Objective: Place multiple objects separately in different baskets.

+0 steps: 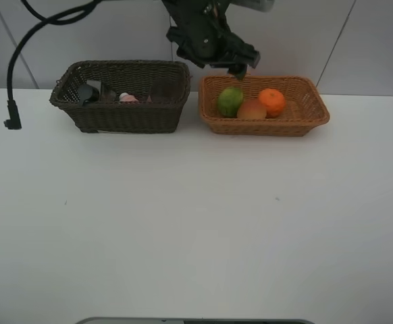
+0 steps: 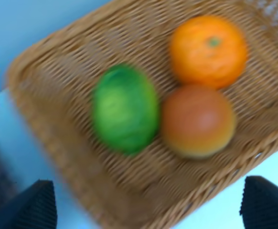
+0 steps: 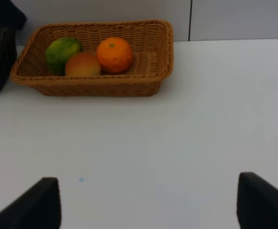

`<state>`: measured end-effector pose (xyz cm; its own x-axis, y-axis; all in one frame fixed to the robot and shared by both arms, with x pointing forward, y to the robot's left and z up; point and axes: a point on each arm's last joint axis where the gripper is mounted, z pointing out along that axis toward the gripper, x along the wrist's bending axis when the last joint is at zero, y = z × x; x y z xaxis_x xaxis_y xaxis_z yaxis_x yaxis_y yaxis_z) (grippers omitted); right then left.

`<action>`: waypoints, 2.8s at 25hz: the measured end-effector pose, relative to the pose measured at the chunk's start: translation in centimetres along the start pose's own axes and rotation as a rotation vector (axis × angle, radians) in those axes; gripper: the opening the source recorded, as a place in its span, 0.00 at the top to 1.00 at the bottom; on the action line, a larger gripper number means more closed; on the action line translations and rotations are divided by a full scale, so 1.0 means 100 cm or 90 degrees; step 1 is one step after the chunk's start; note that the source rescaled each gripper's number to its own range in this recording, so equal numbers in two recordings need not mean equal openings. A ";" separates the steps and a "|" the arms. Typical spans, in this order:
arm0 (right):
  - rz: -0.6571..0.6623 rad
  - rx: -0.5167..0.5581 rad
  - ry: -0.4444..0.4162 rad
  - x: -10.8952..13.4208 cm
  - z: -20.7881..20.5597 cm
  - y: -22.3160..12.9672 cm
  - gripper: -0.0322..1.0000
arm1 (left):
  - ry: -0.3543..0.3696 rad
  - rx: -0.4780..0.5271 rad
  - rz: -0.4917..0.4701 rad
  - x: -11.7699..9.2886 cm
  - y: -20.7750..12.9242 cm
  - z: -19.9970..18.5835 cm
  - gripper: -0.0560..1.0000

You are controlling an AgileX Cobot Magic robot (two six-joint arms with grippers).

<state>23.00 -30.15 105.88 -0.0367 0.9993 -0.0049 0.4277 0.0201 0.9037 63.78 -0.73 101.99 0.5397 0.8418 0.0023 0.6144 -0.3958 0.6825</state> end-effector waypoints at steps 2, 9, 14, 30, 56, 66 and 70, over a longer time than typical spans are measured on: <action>0.000 0.000 0.000 0.000 0.000 0.000 0.44 | 0.017 0.009 -0.045 0.020 0.001 -0.019 0.01; 0.000 0.000 0.000 0.000 0.000 0.000 0.44 | 0.085 0.041 -0.144 0.087 -0.034 -0.089 0.01; 0.000 0.000 0.000 0.000 0.000 0.000 0.44 | 0.130 0.041 -0.199 0.120 -0.085 -0.148 0.01; 0.000 0.000 0.000 0.000 0.000 0.000 0.44 | 0.301 -0.089 -0.264 0.102 -0.252 -0.347 0.01; 0.000 0.000 0.000 0.000 0.000 0.000 0.44 | 0.294 -0.169 -0.234 0.039 -0.355 -0.381 0.01; 0.000 0.000 0.000 0.000 0.000 0.000 0.44 | 0.242 -0.218 -0.200 0.036 -0.348 -0.372 0.01; 0.000 0.000 0.000 0.000 0.000 0.000 0.44 | 0.230 -0.227 -0.201 0.036 -0.347 -0.369 0.01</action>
<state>23.00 -30.15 105.88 -0.0367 0.9993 -0.0049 0.4277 0.0201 0.9037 23.16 29.52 105.32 0.0933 0.9950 -0.0349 0.4485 -0.0107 0.8937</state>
